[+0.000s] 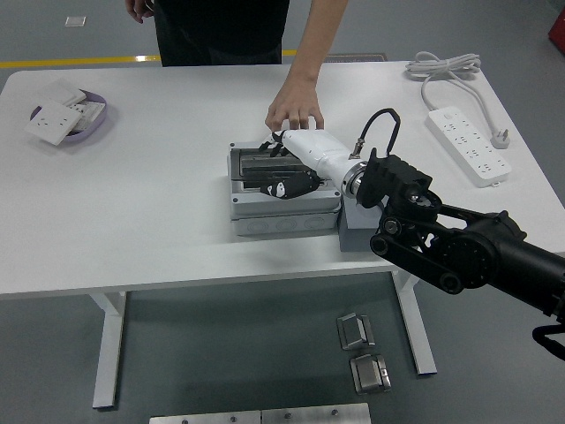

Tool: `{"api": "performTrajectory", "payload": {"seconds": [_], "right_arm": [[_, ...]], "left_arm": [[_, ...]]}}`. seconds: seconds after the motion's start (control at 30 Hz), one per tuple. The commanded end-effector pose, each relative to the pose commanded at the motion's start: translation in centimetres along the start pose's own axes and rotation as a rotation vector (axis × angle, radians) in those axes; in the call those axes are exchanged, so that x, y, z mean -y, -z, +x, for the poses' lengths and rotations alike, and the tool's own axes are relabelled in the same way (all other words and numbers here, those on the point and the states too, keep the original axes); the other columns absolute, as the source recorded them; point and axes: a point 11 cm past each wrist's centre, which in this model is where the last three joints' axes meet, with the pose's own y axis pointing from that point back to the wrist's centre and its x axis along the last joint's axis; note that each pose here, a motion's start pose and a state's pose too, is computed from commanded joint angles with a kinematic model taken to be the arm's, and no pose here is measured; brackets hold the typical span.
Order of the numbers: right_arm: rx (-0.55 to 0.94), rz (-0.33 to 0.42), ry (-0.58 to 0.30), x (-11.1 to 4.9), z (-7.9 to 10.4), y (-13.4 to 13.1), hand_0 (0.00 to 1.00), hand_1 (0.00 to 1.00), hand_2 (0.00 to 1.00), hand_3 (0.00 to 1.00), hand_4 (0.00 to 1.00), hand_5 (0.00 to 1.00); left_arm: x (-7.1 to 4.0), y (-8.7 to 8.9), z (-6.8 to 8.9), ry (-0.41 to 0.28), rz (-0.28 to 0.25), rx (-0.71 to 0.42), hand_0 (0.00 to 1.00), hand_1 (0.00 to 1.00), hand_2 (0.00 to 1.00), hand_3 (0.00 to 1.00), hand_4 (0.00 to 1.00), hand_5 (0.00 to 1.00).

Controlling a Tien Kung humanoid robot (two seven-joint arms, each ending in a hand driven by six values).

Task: Pick up the cylinder from the cube,place it in the box,flap close box

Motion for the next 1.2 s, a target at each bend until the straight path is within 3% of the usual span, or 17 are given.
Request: {"api": "performTrajectory", "payload": {"seconds": [0.23, 0.4, 0.53, 0.77, 0.87, 1.2], "right_arm": [[0.018, -0.035, -0.037, -0.1, 1.0, -1.2, 0.774, 0.684, 0.688, 0.761, 0.845, 0.359], [0.041, -0.087, -0.104, -1.5, 2.7, -3.5, 0.773, 0.683, 0.687, 0.762, 0.843, 0.357], [0.083, -0.113, -0.176, -3.2, 4.0, -5.1, 0.773, 0.683, 0.687, 0.762, 0.843, 0.357], [0.317, -0.065, -0.376, -6.6, 5.7, -6.1, 0.772, 0.678, 0.686, 0.761, 0.840, 0.354], [0.416, -0.072, -0.463, -8.1, 5.6, -7.4, 0.769, 0.676, 0.683, 0.761, 0.838, 0.348], [0.640, -0.249, -0.609, -14.4, 3.0, -15.1, 0.766, 0.671, 0.674, 0.735, 0.838, 0.351]], "left_arm": [[0.0, 0.0, -0.1, 0.002, 0.002, 0.000, 0.599, 0.620, 0.601, 0.610, 0.673, 0.291], [0.0, 0.6, -0.2, 0.000, 0.013, -0.006, 0.599, 0.620, 0.602, 0.611, 0.675, 0.291], [0.0, 1.5, -0.5, 0.001, 0.027, -0.016, 0.599, 0.620, 0.602, 0.611, 0.675, 0.291], [-0.1, 3.2, -1.5, 0.009, 0.055, -0.035, 0.599, 0.621, 0.601, 0.611, 0.675, 0.291], [-0.1, 3.6, -2.0, 0.015, 0.063, -0.040, 0.598, 0.620, 0.601, 0.610, 0.675, 0.291], [-0.1, 3.4, -1.8, 0.012, 0.054, -0.051, 0.598, 0.620, 0.600, 0.610, 0.676, 0.291]]}}
